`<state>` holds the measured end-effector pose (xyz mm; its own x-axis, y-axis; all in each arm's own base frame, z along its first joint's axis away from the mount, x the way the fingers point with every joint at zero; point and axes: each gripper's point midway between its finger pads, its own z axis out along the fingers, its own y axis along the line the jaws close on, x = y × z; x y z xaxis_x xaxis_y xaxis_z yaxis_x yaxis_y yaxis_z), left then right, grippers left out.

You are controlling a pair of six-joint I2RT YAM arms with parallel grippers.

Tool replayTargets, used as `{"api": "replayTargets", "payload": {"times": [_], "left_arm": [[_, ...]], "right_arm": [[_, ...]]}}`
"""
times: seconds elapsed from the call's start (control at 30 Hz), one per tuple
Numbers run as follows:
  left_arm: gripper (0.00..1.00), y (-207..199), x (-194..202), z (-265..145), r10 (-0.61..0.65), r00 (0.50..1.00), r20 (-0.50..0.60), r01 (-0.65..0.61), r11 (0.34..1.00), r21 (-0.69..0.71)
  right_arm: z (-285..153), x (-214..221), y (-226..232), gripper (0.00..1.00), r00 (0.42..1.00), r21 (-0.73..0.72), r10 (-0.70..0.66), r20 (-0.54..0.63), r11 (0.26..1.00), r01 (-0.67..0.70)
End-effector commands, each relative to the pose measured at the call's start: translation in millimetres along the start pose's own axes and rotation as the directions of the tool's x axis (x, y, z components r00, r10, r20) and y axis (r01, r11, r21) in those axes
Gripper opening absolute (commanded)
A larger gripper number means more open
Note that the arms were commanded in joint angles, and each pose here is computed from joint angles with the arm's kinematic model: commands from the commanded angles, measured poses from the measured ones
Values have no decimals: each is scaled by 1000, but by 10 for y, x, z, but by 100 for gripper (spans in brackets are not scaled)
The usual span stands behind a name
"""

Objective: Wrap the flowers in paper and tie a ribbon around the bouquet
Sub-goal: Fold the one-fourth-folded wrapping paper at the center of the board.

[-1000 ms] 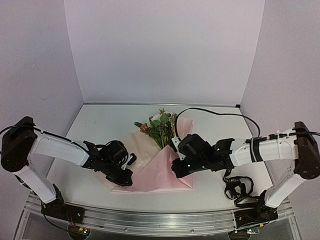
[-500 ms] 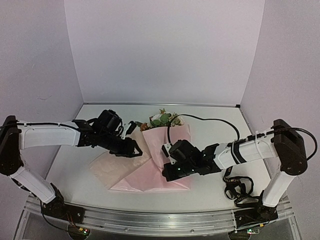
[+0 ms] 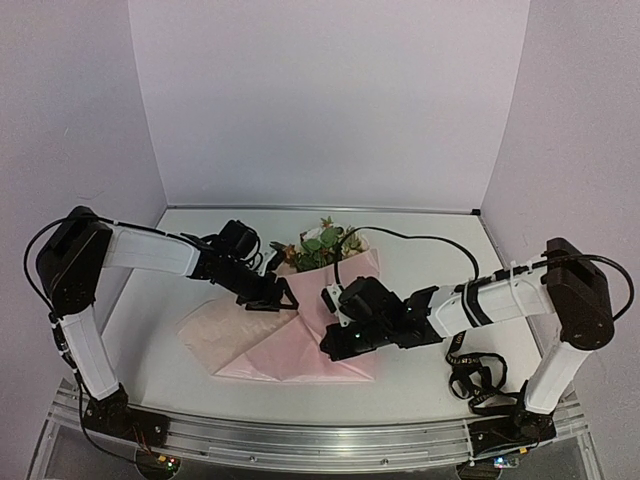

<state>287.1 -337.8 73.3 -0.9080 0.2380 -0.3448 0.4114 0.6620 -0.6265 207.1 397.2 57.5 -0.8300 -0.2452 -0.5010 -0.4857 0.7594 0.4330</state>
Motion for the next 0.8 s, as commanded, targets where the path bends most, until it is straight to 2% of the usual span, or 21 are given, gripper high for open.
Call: {"api": "replayTargets", "payload": {"times": [0.0, 0.2, 0.37, 0.43, 0.57, 0.63, 0.77], "left_arm": [[62, -237, -281, 21, 52, 997, 56, -57, 994, 89], [56, -201, -285, 118, 54, 998, 39, -57, 994, 96], [38, -145, -274, 191, 41, 999, 19, -42, 995, 86], [25, -127, -286, 205, 38, 999, 20, -39, 996, 78], [2, -62, -301, 224, 34, 999, 18, -35, 998, 42], [0, -35, -301, 231, 33, 999, 17, -33, 999, 28], [0, -21, -300, 216, 37, 999, 21, -37, 999, 16]], "right_arm": [[-20, -37, 63, 0, 1000, -49, 13, 2, 999, -13], [-24, 20, 78, 0, 999, -85, 27, -36, 996, -30], [-25, 33, 93, 1, 998, -93, 31, -47, 995, -35], [-38, 27, 90, 8, 998, -90, 35, -45, 995, -39], [-133, 17, 49, 32, 998, -81, 57, -38, 995, -60], [-211, 25, -36, 42, 995, -76, 92, -30, 993, -94], [-372, 81, -225, 44, 985, -68, 174, -16, 982, -174]]}}
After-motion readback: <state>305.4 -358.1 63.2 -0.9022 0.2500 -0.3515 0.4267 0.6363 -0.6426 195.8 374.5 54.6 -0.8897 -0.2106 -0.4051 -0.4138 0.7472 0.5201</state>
